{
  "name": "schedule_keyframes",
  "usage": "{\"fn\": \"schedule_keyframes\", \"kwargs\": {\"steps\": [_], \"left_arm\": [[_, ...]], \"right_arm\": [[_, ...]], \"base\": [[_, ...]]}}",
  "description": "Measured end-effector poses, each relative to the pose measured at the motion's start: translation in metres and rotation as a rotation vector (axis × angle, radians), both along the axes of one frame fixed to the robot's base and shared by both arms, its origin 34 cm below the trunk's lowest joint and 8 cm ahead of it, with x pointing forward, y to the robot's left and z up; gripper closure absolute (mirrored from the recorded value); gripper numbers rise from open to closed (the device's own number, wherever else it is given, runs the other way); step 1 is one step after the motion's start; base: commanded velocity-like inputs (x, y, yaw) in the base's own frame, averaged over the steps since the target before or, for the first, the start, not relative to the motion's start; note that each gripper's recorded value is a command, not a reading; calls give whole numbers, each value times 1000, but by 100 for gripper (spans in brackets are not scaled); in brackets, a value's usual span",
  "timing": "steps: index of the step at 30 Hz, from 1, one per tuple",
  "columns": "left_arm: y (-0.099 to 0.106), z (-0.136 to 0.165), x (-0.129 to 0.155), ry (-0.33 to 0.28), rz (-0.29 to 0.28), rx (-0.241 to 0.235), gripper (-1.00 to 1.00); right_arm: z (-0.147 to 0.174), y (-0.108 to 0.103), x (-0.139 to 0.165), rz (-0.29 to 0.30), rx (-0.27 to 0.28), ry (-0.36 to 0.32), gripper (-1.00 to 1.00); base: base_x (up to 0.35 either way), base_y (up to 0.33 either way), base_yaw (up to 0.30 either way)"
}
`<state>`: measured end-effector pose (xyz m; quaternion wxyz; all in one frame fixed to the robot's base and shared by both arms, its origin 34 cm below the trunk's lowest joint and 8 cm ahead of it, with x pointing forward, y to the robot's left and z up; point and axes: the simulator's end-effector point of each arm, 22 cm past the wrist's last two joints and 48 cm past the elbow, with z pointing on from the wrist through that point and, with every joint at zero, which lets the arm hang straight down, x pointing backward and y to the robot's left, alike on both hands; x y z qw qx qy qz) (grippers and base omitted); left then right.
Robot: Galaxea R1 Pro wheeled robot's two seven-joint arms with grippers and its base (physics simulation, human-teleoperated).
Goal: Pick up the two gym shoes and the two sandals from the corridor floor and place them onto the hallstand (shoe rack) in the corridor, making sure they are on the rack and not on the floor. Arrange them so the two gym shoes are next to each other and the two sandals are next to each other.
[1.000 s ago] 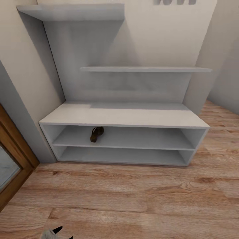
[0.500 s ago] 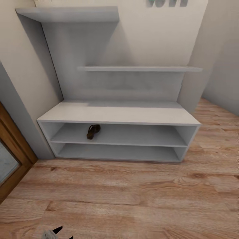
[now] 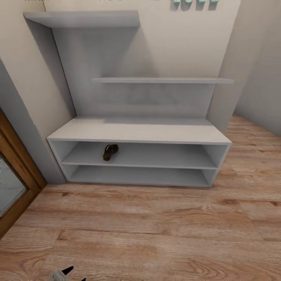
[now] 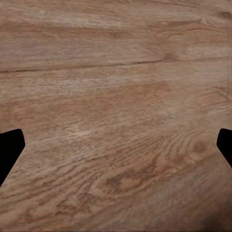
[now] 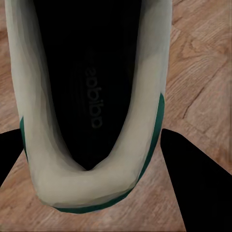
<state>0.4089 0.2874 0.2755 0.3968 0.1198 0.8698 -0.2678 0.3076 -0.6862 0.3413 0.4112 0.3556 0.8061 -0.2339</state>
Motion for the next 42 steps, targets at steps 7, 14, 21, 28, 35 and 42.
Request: {"fn": "schedule_keyframes", "kwargs": {"steps": [7, 14, 21, 28, 35, 42], "left_arm": [[4, 1, 2, -4, 14, 0, -100], [12, 4, 5, -13, 44, 0, -100], [12, 4, 5, -13, 44, 0, -100], [12, 3, 5, -13, 45, 0, -100], [11, 2, -1, -7, 35, -4, -100], [-7, 11, -16, -3, -46, -75, -100]], "right_arm": [[0, 0, 0, 0, 0, 0, 100], [0, 0, 0, 0, 0, -1, 100], [2, -1, 1, 1, -4, -5, 100], [3, -1, 2, 1, -5, -6, 100], [-10, 7, -5, 0, 23, 13, 100], [-80, 113, 31, 270, 158, 155, 100]], "base": [[-218, 54, 0], [-18, 54, 0], [0, 220, 0], [0, 34, 0], [0, 1, 0], [0, 0, 0]]}}
